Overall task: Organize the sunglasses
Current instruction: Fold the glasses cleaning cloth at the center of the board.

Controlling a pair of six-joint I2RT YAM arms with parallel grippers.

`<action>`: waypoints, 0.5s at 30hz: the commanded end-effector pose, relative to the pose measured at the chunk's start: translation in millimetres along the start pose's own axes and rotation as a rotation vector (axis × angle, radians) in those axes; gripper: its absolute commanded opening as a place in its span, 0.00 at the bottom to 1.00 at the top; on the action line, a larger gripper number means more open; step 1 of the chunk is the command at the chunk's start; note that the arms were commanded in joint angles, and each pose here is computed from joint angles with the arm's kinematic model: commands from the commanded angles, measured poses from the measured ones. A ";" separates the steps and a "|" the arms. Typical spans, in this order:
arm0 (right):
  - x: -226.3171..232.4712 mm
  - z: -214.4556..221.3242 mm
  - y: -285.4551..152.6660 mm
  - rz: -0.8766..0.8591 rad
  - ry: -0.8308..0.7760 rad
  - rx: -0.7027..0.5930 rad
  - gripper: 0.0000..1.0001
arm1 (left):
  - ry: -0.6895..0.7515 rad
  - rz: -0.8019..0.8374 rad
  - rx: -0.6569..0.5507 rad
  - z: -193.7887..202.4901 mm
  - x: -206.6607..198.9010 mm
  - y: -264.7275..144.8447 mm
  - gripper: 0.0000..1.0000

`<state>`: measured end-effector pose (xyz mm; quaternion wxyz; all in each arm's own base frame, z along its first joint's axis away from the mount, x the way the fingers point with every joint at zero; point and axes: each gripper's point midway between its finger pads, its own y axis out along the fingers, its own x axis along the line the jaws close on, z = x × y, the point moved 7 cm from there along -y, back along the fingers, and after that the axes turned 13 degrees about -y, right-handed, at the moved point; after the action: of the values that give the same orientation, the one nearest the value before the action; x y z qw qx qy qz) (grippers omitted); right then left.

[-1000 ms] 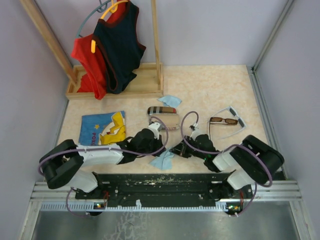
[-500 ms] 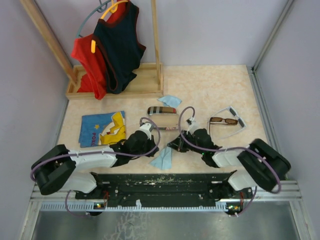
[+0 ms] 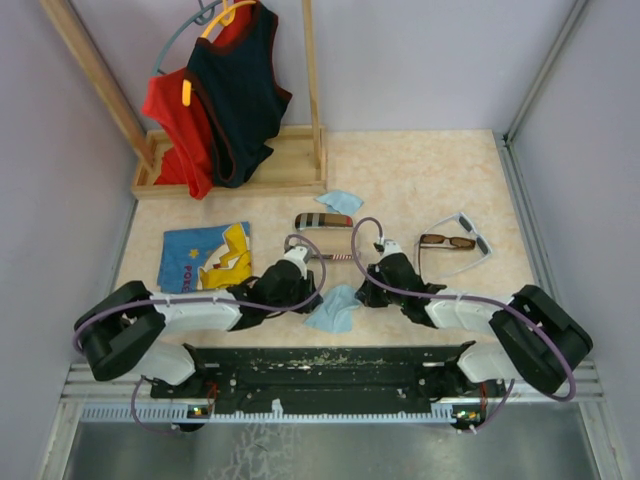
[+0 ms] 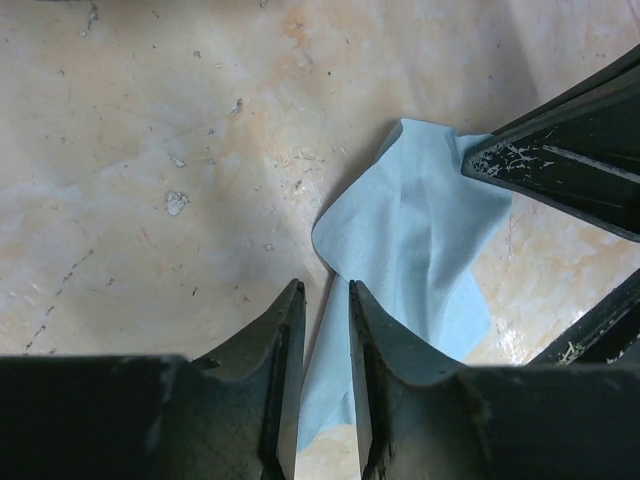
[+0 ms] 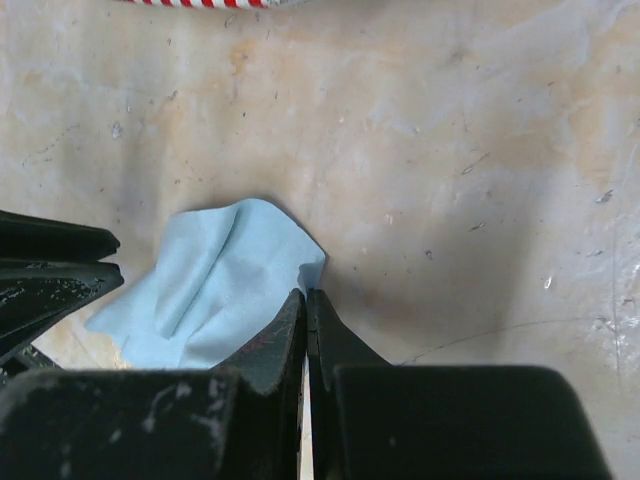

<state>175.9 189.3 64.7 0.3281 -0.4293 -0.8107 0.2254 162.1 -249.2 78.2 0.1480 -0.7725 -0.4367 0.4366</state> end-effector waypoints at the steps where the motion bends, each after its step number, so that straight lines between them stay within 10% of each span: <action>1: -1.1 -9.0 3.5 0.043 -0.004 -0.023 0.00 | -0.036 -0.003 -0.049 -14.1 -6.2 5.0 0.33; 15: -1.0 -7.9 5.4 0.041 0.019 -0.023 0.00 | -0.038 -0.005 0.045 -17.4 -12.9 22.4 0.44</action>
<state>178.3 188.0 62.9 0.3311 -0.4440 -0.8019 0.2240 186.0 -263.3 80.8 0.1465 -0.7567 -0.4503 0.4507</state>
